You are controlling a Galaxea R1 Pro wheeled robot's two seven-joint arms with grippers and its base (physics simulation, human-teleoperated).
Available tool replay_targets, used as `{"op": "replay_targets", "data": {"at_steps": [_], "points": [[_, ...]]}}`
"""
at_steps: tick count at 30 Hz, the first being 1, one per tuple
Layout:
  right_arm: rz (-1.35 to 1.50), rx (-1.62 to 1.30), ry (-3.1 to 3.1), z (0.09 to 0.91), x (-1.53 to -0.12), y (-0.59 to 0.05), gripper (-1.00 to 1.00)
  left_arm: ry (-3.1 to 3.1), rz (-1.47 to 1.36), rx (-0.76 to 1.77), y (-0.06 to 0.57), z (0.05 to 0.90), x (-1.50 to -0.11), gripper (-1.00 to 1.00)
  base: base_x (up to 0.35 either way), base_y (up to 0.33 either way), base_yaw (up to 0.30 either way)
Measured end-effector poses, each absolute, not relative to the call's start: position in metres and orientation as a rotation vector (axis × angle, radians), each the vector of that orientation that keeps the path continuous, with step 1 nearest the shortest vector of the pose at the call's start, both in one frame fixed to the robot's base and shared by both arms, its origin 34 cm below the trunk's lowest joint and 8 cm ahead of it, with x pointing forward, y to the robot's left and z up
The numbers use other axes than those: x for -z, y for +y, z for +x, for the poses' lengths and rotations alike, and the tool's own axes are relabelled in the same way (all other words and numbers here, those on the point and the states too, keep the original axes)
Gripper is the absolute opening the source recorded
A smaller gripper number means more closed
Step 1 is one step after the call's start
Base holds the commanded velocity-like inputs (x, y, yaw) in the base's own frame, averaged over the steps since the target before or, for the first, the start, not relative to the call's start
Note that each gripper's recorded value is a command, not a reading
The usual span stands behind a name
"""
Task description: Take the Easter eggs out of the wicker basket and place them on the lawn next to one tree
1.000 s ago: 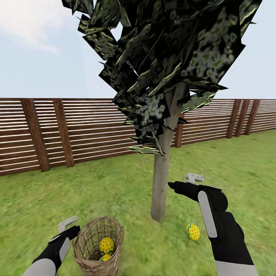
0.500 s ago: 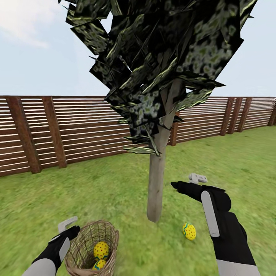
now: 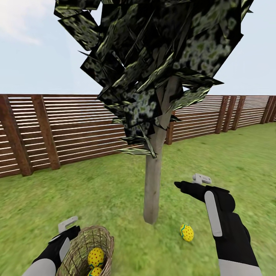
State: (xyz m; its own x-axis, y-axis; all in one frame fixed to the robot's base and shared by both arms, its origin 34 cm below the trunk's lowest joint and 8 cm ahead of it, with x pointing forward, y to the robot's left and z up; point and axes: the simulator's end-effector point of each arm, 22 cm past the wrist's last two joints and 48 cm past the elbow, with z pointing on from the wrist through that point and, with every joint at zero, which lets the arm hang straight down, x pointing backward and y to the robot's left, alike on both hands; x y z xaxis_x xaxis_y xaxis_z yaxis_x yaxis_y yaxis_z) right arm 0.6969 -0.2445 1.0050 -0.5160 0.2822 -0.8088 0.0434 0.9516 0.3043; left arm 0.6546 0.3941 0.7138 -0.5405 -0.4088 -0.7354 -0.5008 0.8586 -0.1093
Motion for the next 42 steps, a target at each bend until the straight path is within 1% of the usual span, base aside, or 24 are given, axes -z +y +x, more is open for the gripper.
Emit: {"op": "replay_targets", "data": {"at_steps": [42], "points": [[0.244,-0.299,2.158,0.704,-0.972,-0.245,1.00,2.348,-0.681,-0.153,0.392,0.632,-0.671,1.00,0.008,0.000,0.000]]}}
